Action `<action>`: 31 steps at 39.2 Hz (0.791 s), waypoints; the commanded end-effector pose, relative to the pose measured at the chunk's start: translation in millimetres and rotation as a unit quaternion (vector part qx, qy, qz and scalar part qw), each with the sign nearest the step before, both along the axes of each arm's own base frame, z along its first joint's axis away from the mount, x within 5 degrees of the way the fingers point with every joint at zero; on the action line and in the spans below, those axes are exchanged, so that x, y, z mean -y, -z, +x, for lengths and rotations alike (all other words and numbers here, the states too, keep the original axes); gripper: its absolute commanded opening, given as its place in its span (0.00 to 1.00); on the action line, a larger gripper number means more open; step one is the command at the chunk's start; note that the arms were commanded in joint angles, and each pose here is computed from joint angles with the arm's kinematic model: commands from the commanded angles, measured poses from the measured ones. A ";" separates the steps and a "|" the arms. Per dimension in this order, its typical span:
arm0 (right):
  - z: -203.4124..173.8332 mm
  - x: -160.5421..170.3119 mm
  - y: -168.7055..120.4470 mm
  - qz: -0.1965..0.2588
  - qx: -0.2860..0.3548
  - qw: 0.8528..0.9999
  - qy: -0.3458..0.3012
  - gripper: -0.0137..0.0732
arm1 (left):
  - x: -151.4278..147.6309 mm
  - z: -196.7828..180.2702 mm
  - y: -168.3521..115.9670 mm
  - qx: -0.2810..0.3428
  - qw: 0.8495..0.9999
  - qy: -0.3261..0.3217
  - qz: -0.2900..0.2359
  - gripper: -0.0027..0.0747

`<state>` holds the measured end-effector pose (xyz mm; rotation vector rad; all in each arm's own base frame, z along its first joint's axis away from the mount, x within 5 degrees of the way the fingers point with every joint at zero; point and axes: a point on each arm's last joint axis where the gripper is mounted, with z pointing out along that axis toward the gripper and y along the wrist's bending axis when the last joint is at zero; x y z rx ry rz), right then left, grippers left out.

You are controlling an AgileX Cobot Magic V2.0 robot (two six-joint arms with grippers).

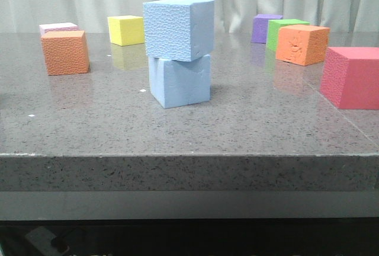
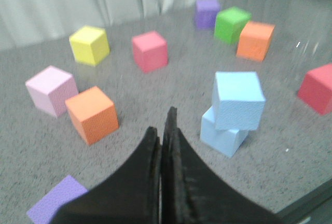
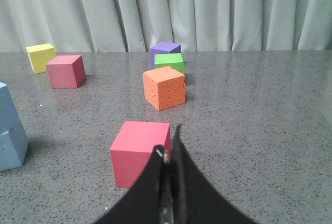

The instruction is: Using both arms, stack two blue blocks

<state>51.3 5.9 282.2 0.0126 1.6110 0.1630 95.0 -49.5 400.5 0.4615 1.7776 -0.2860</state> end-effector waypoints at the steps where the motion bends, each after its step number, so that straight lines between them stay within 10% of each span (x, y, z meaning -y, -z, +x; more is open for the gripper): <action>1: -0.7 1.0 -15.8 -0.005 0.052 0.999 0.006 0.08 | -7.6 -18.2 2.5 0.086 0.995 0.022 -0.051 0.01; 31: -0.7 1.0 -15.8 -0.005 0.052 0.999 0.006 0.08 | -30.1 -55.8 43.2 0.156 0.982 0.034 -0.097 0.01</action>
